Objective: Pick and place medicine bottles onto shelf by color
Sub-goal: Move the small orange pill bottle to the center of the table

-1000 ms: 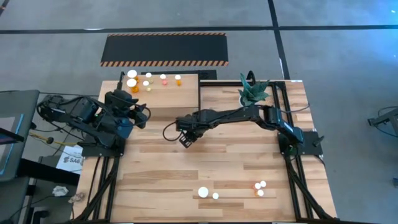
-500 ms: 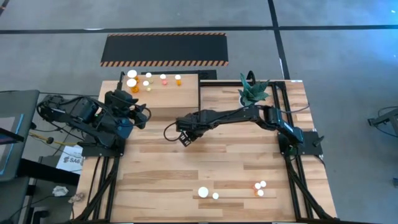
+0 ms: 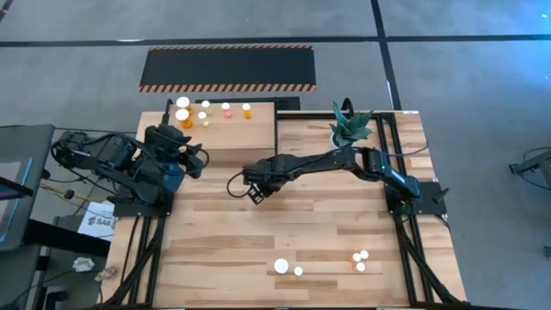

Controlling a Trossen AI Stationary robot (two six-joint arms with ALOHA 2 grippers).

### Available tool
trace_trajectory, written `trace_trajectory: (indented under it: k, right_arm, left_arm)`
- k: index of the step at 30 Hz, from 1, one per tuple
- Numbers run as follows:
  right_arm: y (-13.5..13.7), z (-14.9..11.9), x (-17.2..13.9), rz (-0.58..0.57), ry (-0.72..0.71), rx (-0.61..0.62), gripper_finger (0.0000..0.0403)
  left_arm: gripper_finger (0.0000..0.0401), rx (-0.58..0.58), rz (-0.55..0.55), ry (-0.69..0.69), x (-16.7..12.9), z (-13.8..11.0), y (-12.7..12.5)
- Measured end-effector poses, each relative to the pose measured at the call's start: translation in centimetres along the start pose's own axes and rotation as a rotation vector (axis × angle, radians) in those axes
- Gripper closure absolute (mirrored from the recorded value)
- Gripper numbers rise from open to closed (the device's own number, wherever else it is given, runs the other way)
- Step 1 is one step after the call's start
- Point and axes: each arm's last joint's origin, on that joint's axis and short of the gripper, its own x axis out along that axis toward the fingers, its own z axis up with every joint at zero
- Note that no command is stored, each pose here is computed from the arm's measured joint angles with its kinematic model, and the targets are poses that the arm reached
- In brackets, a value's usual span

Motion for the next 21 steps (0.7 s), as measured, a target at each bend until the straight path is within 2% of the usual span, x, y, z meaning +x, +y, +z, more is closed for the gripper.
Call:
trace_trajectory:
  k: [4, 14, 21]
  right_arm:
    - [0.18, -0.41, 1.13, 0.011, 0.057, -0.014, 0.0263]
    - [0.2, -0.46, 1.21, 0.01, 0.06, -0.023, 0.0267]
    - [0.17, -0.53, 1.43, 0.006, 0.064, -0.043, 0.0231]
  left_arm:
    - [0.0228, 0.002, 0.0, 0.0, 0.0, 0.0, 0.0]
    - [0.0228, 0.002, 0.007, -0.015, -0.01, 0.06, 0.04]
    - [0.0228, 0.003, 0.008, -0.015, -0.01, 0.05, 0.05]
